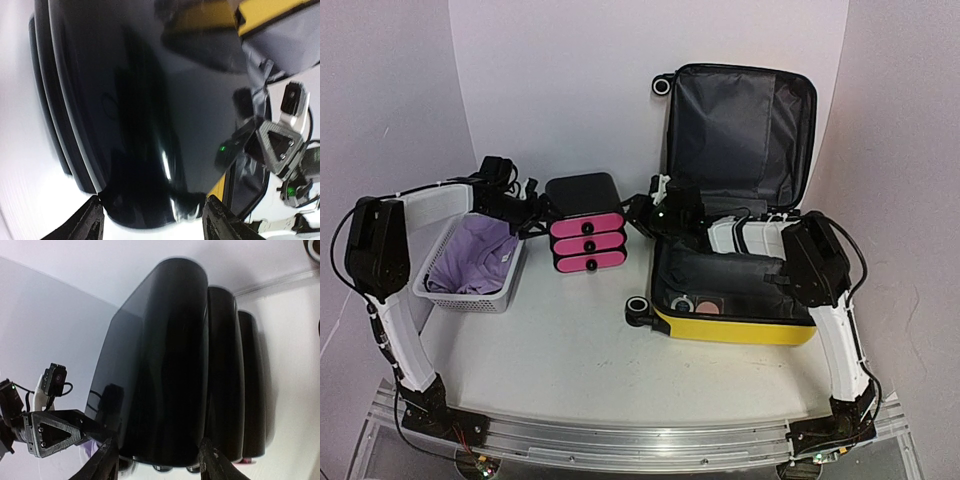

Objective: Open, take out, and arrange the luggage

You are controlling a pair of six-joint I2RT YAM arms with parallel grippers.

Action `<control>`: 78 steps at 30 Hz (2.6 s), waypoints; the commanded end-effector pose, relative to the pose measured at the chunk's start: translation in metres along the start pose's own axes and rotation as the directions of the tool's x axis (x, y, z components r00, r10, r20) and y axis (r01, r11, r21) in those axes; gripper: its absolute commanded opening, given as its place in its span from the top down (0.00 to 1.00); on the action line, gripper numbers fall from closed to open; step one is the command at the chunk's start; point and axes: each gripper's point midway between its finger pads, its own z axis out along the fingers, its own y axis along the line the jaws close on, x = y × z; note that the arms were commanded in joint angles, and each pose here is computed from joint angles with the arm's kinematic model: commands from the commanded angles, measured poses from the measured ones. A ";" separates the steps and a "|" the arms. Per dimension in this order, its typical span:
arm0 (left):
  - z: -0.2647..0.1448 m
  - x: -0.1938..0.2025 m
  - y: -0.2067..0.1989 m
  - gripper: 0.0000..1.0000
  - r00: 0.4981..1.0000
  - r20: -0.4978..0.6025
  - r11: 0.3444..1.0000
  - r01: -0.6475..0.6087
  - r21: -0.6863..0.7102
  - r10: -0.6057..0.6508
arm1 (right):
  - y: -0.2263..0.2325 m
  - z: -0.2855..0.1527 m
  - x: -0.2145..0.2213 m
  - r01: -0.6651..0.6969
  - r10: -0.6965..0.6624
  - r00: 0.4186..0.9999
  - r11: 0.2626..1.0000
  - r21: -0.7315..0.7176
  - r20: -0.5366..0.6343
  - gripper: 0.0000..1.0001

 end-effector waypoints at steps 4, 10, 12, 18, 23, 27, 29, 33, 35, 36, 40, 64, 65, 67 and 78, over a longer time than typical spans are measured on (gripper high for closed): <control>-0.033 0.062 -0.051 0.28 0.991 -0.026 0.988 -0.127 0.085 0.130 | 0.138 -0.052 0.105 -0.006 -0.085 0.967 0.937 -0.351 -0.242 0.45; -0.045 0.064 -0.037 0.20 0.989 -0.001 0.989 -0.148 -0.019 0.148 | 0.156 -0.086 0.104 0.045 -0.137 0.963 0.929 -0.367 -0.230 0.41; -0.053 0.064 -0.044 0.16 0.987 0.017 0.987 -0.162 -0.010 0.163 | 0.160 -0.102 0.098 0.114 -0.196 0.959 0.929 -0.352 -0.205 0.34; -0.057 0.069 -0.071 0.15 0.981 0.127 0.985 -0.155 0.078 0.145 | 0.125 -0.151 0.073 0.360 -0.370 0.916 0.929 -0.090 -0.156 0.12; -0.037 0.062 -0.083 0.22 0.938 0.280 0.979 -0.201 -0.040 0.205 | 0.072 -0.199 0.030 0.432 -0.406 0.897 0.889 0.151 -0.175 0.05; -0.006 0.052 -0.089 0.25 0.923 0.303 0.970 -0.214 -0.113 0.238 | 0.050 -0.239 0.006 0.411 -0.393 0.912 0.885 0.218 -0.121 0.03; 0.005 0.047 -0.087 0.27 0.919 0.319 0.969 -0.194 -0.152 0.234 | 0.045 -0.254 0.002 0.416 -0.402 0.909 0.874 0.250 -0.108 0.02; 0.011 0.033 -0.074 0.32 0.892 0.381 0.954 -0.150 -0.261 0.244 | 0.040 -0.280 -0.003 0.446 -0.441 0.893 0.840 0.308 -0.091 0.02; 0.016 0.029 -0.072 0.33 0.890 0.385 0.951 -0.142 -0.276 0.245 | 0.038 -0.291 -0.004 0.461 -0.459 0.884 0.823 0.332 -0.090 0.02; 0.020 0.028 -0.071 0.33 0.891 0.381 0.950 -0.143 -0.279 0.246 | 0.036 -0.296 -0.004 0.468 -0.468 0.879 0.813 0.346 -0.091 0.02; 0.037 0.028 -0.070 0.36 0.904 0.357 0.953 -0.143 -0.267 0.235 | 0.030 -0.309 -0.005 0.492 -0.496 0.863 0.780 0.387 -0.098 0.02; 0.026 0.080 -0.061 0.84 0.953 0.224 0.969 -0.167 -0.182 0.206 | -0.037 -0.312 0.029 0.676 -0.483 0.734 0.587 0.446 -0.478 0.02; 0.024 0.086 -0.059 0.85 0.958 0.212 0.971 -0.159 -0.177 0.195 | -0.038 -0.312 0.029 0.683 -0.480 0.727 0.580 0.445 -0.491 0.02; 0.021 0.100 -0.056 0.85 0.970 0.173 0.976 -0.141 -0.164 0.169 | -0.039 -0.307 0.031 0.695 -0.480 0.713 0.582 0.423 -0.511 0.02; 0.006 0.168 -0.025 0.78 0.996 -0.027 0.972 -0.088 -0.216 0.084 | -0.042 -0.276 0.051 0.718 -0.447 0.628 0.648 0.254 -0.637 0.02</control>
